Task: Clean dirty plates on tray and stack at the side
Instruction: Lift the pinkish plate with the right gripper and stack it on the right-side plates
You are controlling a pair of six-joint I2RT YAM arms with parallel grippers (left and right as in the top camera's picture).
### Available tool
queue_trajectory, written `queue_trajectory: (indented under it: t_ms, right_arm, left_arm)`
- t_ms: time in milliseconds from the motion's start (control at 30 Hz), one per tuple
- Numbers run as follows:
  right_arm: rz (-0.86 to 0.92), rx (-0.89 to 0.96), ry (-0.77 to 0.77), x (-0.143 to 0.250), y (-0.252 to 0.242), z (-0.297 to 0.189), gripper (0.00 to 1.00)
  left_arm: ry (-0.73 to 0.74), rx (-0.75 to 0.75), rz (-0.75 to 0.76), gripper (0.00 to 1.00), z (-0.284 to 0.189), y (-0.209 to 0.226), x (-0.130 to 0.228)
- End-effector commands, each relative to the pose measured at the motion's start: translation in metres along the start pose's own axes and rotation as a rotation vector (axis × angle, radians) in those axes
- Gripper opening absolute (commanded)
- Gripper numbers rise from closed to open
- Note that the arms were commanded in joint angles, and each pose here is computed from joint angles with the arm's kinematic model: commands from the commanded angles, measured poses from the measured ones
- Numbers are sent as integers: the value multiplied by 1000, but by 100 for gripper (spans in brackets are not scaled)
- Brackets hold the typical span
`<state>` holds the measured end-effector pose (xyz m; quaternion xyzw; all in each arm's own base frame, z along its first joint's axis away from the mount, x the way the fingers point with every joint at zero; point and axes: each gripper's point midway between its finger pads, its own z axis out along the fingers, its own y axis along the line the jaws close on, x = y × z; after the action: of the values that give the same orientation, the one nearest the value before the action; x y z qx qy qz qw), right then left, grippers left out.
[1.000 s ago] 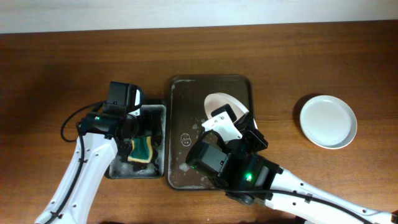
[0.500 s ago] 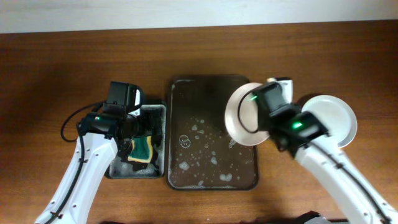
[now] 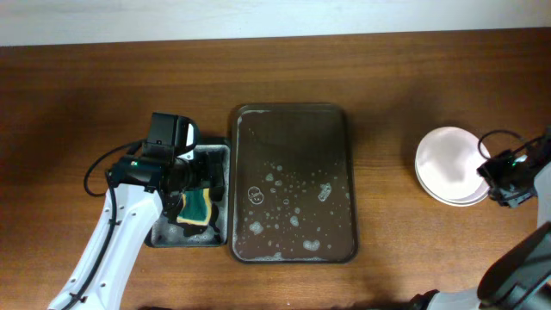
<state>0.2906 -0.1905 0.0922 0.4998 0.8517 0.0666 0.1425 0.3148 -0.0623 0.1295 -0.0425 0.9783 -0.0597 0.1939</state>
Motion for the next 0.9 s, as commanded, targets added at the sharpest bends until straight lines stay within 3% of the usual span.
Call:
queue_trajectory:
  t_ms: [0,67,200,233,267,300,400,467,533,567,633,867]
  right_arm:
    - [-113,-275,-147,-4,60,-105,50]
    - [-341,-450,-232,33,99,-164,56]
    - [-953,-689,-242,174,158,-232,58]
    - [-1032,-743,-221,200,163,-241,82]
    - [-1107,-790,-192,225,166,-248,99]
    - [-1154,-817,-160,241,168,-250,99]
    - [-1176,-764,-91,250,161,-236,99]
    - [-1190,-684,-133,242,146,-233,99]
    - [-1335,-725,-356,240,127,-269,99]
    - [-1327,-703,-526,228,115,-288,99]
    - [-1288,-682,-709,216,99,-293,99]
    - [-1237,-766,-911,226,92,-157,99]
  left_arm:
    - [-21,12,2,100,-6,-2,-5]
    - [-21,12,2,100,-6,-2,-5]
    - [-21,12,2,100,-6,-2,-5]
    - [-21,12,2,100,-6,-2,-5]
    - [-21,12,2,100,-6,-2,-5]
    - [-21,12,2,100,-6,-2,-5]
    - [-21,12,2,100,-6,-2,-5]
    - [-21,12,2,100,-6,-2,-5]
    - [-21,12,2,100,-6,-2,-5]
    - [-21,12,2,100,-6,-2,-5]
    - [-21,12,2,100,-6,-2,-5]
    - [-21,12,2,100,-6,-2,-5]
